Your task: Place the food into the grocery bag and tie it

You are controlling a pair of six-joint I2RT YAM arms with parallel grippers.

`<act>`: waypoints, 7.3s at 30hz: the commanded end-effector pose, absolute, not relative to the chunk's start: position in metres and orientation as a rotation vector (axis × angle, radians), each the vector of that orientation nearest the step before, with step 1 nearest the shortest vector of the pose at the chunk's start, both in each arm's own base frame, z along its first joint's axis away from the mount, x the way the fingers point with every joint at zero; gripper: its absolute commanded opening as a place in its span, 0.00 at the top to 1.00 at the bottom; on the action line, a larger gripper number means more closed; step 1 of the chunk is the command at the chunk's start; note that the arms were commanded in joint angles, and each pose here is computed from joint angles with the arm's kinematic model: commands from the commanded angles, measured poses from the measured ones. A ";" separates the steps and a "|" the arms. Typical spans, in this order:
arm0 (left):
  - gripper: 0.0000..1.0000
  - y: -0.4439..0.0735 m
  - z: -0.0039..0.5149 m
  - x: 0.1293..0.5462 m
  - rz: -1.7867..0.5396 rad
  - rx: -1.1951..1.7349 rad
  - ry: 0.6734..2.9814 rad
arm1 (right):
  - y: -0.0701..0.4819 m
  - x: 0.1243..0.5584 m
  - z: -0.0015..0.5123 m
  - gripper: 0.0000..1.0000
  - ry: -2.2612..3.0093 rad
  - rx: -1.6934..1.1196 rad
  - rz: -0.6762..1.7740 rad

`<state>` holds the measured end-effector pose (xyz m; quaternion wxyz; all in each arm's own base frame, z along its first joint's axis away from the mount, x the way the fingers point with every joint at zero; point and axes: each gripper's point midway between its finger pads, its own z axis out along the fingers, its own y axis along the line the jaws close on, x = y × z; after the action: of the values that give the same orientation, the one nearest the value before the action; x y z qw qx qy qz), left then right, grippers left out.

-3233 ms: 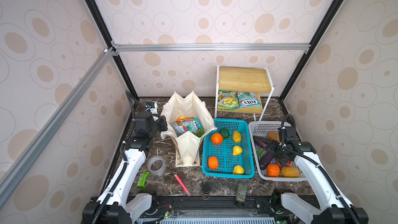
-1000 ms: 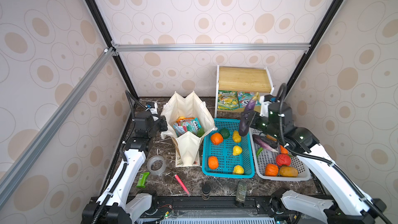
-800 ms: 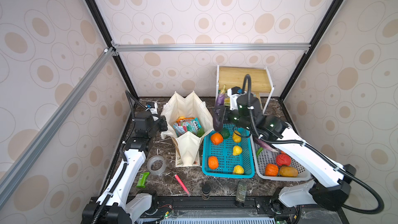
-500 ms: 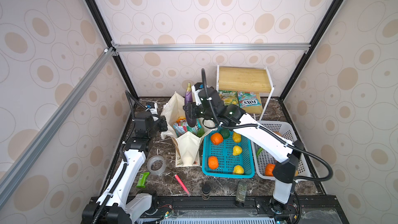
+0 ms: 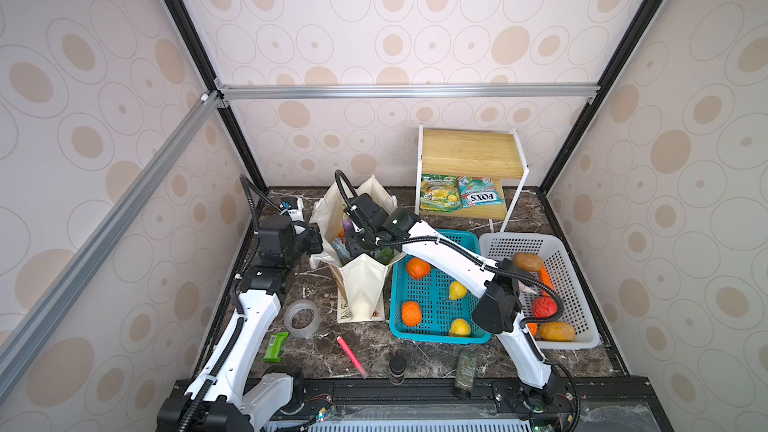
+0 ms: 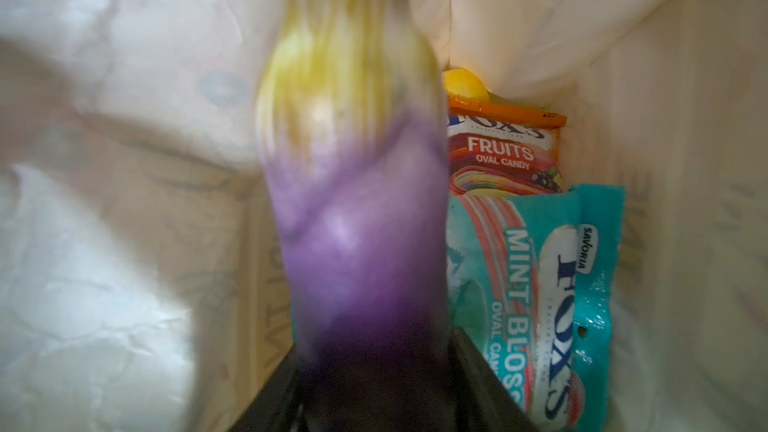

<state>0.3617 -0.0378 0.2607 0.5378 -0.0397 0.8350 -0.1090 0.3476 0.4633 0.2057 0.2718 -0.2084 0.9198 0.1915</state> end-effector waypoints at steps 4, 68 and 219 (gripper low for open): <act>1.00 -0.035 0.293 0.363 -0.244 -0.074 1.878 | 0.445 0.342 0.271 0.03 2.366 -0.566 0.516; 0.01 -0.006 0.402 0.356 -0.797 -0.503 1.594 | 0.354 0.383 0.255 0.96 2.341 -0.152 0.704; 0.96 -0.134 0.397 0.355 -0.645 -0.100 1.851 | 0.462 0.321 0.350 1.00 1.837 -0.756 1.239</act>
<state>0.3639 -0.1347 0.3930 0.5612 -0.0583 0.7685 -0.3019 0.3242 0.4467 0.3346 0.3776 -0.2848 0.7605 0.4449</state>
